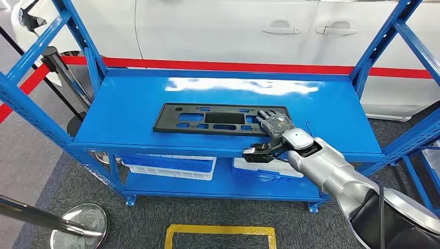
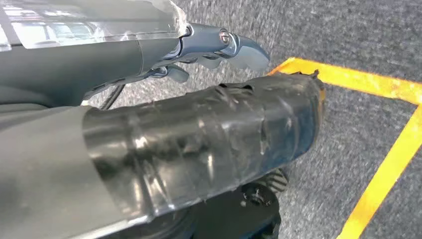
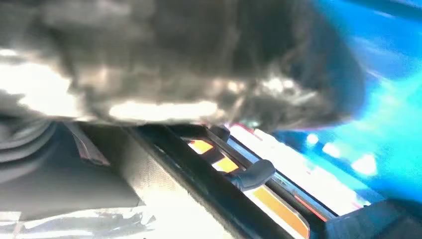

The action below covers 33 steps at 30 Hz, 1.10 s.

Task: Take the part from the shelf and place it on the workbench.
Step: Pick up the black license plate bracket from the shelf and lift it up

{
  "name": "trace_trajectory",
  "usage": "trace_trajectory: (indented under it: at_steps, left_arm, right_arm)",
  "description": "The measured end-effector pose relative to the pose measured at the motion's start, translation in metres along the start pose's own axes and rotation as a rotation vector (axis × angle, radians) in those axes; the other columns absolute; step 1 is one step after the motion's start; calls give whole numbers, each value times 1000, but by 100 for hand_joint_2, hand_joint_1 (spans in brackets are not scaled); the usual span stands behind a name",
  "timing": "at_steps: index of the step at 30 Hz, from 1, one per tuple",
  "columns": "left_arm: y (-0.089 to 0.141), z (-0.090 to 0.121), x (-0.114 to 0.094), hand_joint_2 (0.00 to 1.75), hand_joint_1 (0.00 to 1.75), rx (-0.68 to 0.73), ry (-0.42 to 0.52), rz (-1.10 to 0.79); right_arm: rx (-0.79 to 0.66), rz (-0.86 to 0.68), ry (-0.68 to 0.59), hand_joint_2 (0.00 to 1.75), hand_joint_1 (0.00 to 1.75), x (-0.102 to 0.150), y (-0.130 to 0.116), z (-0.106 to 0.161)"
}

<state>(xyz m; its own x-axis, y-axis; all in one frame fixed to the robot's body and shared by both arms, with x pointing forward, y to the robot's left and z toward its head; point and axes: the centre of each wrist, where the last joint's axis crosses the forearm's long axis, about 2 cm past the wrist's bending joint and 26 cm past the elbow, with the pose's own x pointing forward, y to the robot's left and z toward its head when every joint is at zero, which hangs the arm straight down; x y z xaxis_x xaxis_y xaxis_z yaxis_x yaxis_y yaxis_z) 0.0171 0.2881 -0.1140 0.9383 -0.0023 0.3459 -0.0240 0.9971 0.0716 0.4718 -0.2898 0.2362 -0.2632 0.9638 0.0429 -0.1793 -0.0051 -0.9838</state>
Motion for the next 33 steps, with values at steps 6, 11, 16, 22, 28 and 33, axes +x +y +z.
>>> trace_trajectory:
  at_steps: [6, 11, 16, 22, 28, 33]
  left_arm:
    - [-1, 0, 0, 0, 0, 5, 0, -2]
    - [-1, 0, 0, 0, 0, 11, 0, 2]
    - [-1, 0, 0, 0, 0, 11, 0, -1]
    - [-1, 0, 0, 0, 0, 6, -9, -16]
    - [-2, 0, -1, 44, 0, -11, 10, -15]
    - [-3, 1, -2, 175, 0, -42, 1, -63]
  right_arm:
    - [5, -6, 13, 175, 175, -1, -1, -1]
    - [-3, -3, 16, 175, 175, -1, -4, -2]
    - [-10, -1, 23, 175, 175, -1, -5, -2]
    - [-13, 12, 41, 175, 175, -1, -5, -2]
    - [-27, 39, 47, 175, 175, -2, -9, -2]
    - [-103, 81, 36, 175, 175, 2, -41, -4]
